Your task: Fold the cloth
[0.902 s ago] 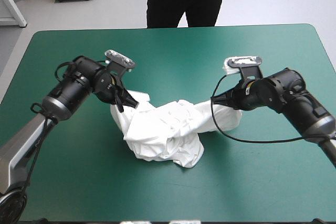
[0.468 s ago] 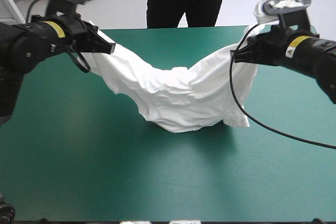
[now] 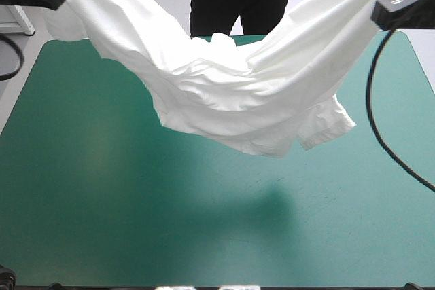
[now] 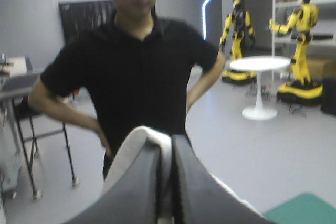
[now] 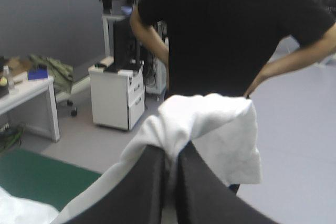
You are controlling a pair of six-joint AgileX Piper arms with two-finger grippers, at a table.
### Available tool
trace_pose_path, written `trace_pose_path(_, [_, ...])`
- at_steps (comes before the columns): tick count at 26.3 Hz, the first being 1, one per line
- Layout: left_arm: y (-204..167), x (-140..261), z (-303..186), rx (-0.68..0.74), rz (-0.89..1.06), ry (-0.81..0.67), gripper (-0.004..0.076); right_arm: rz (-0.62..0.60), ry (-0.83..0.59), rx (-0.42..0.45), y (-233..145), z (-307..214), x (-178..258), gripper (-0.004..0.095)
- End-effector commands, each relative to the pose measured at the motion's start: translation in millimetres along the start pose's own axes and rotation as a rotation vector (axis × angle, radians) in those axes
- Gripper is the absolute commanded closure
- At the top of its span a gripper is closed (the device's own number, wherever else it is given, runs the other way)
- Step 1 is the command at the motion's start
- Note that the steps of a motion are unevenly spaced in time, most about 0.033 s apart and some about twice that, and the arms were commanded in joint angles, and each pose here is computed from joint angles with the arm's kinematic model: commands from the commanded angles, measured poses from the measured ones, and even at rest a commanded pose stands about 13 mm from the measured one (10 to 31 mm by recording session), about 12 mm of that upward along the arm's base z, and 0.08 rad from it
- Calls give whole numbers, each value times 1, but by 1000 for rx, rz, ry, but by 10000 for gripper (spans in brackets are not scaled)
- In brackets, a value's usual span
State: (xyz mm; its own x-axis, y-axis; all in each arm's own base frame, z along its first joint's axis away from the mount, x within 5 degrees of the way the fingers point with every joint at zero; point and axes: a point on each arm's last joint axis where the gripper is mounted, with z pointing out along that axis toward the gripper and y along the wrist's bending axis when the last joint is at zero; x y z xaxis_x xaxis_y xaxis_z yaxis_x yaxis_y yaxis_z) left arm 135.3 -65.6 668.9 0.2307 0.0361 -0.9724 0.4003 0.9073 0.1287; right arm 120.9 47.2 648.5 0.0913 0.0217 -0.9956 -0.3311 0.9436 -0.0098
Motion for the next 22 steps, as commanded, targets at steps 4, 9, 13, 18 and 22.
trace_pose_path(4, [-2,-38,-42,60,-14,-275,733,9,-197,-17,-2,-32,-28,924])
trace_pose_path(9, [-7,-9,-38,104,0,47,733,40,84,-42,1,-26,-2,923])
trace_pose_path(13, [-7,4,-34,93,-57,163,733,83,136,-83,5,-27,5,923])
trace_pose_path(18, [-10,28,-26,109,-68,301,733,118,220,-107,8,-28,23,923])
trace_pose_path(22, [-14,88,-1,77,-50,527,733,128,364,-56,8,-8,66,923])
